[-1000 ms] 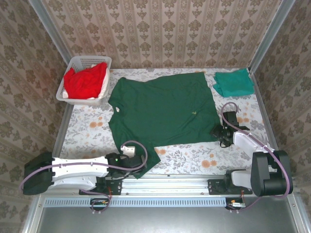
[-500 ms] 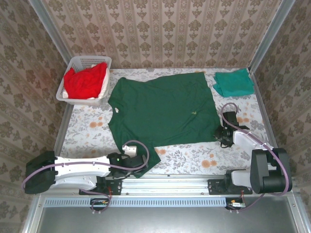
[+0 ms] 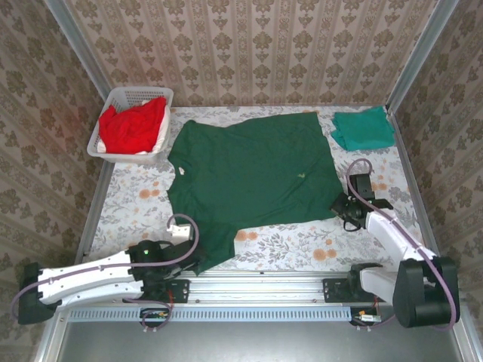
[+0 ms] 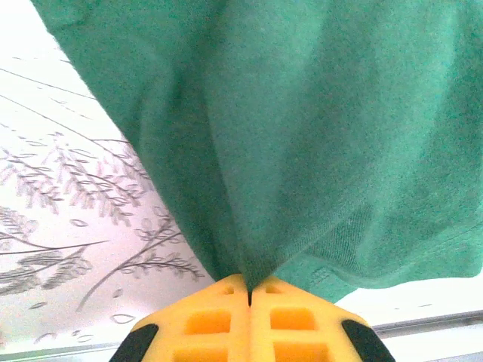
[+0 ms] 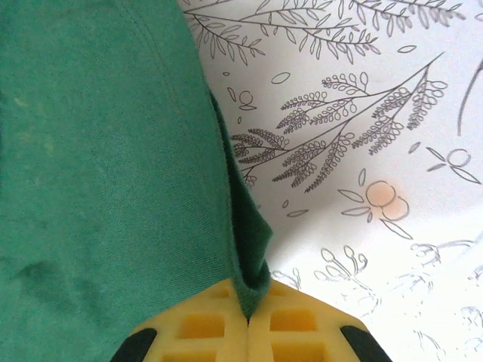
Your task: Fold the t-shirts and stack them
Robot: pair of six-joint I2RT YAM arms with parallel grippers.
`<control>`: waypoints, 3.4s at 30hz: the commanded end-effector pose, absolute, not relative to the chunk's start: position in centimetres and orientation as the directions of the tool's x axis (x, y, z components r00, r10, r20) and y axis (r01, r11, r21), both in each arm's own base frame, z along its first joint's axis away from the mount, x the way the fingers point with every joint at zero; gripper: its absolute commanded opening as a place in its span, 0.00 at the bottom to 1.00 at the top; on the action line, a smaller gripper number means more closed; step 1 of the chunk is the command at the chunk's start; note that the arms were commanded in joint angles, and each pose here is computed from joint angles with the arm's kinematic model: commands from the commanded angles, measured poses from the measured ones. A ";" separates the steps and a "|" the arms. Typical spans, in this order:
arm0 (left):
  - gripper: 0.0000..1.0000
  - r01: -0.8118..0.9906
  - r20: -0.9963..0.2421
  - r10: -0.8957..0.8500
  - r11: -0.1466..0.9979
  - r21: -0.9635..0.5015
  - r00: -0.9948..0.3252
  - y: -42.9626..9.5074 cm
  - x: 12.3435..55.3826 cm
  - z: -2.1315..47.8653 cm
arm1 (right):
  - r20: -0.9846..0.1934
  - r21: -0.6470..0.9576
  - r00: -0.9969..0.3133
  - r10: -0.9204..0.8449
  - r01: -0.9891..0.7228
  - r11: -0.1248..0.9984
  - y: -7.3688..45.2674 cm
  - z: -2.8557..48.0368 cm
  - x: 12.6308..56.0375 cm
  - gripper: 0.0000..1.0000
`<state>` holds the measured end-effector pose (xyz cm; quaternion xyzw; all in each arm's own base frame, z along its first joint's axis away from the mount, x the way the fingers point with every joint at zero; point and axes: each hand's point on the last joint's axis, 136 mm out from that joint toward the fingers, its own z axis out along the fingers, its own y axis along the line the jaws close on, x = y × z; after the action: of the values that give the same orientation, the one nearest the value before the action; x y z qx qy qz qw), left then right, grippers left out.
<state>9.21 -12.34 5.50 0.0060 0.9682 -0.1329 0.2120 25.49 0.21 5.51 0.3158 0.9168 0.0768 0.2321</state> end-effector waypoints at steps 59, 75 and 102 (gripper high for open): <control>0.42 0.046 -0.308 0.024 0.997 -0.064 -0.951 -11.7 43.2 10.0 | -0.346 0.056 -0.781 0.521 0.537 0.842 -2.8 7.6 39.4 0.41; 0.80 -0.169 -0.262 -0.189 0.981 -0.098 -0.946 -6.5 30.6 5.7 | -0.244 0.085 -0.837 0.490 0.484 0.871 -0.1 3.7 33.2 0.54; 0.06 -0.232 -0.242 -0.263 0.961 -0.148 -0.934 -3.9 28.9 4.6 | -0.235 -0.046 -0.812 0.534 0.558 0.828 -2.9 3.0 29.1 0.00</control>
<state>29.96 -4.99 4.14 -0.1156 0.9817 -0.0750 0.1318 30.74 -2.08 2.18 0.2740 0.9546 -0.0396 0.1103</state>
